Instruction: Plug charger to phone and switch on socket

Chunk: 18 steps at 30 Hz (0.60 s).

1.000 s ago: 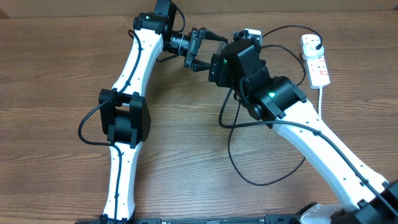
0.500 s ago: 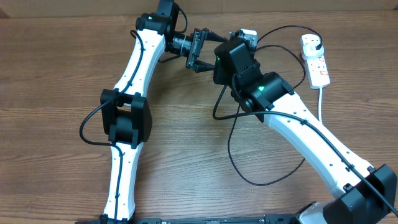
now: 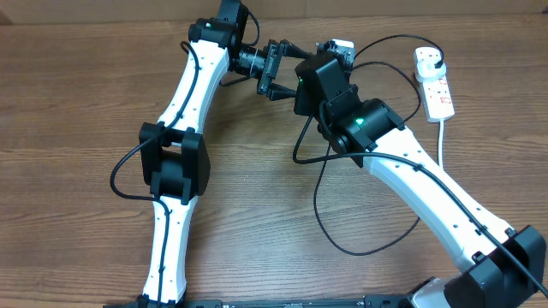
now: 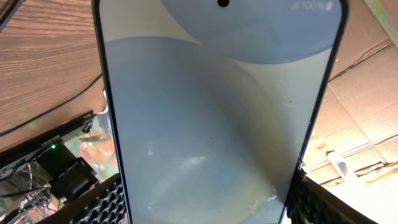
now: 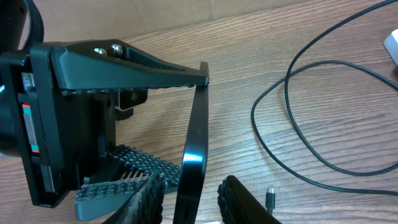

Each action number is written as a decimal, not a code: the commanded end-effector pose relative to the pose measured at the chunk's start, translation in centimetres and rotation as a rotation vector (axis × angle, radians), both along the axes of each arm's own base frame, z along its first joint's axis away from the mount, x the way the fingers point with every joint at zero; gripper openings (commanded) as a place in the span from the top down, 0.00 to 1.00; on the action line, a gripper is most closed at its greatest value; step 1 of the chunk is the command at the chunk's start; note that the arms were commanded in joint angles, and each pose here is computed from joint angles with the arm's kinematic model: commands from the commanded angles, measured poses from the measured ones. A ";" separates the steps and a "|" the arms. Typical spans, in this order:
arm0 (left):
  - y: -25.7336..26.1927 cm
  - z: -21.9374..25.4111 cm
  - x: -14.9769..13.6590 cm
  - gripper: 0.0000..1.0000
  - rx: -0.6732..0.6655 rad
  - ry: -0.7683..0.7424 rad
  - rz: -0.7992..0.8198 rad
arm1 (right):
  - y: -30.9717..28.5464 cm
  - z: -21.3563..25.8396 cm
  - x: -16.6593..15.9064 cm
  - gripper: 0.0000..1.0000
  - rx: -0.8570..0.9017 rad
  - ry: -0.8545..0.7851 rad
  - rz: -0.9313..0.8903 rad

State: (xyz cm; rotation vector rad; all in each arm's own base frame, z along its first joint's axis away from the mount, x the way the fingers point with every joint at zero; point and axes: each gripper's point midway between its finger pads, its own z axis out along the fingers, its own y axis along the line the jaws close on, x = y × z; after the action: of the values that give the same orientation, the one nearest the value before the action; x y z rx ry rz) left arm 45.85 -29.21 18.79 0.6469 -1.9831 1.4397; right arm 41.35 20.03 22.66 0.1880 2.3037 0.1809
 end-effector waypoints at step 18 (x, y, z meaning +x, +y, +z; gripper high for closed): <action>-0.5 2.1 -0.3 0.28 -0.040 -0.034 -0.015 | -0.2 0.2 1.6 0.80 0.005 -0.028 -0.031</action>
State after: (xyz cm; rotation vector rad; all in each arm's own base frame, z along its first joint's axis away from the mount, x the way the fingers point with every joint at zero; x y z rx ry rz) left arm 45.89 -29.19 18.68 0.6507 -1.9897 1.4359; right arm 42.13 19.98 21.66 0.1969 2.3106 0.1687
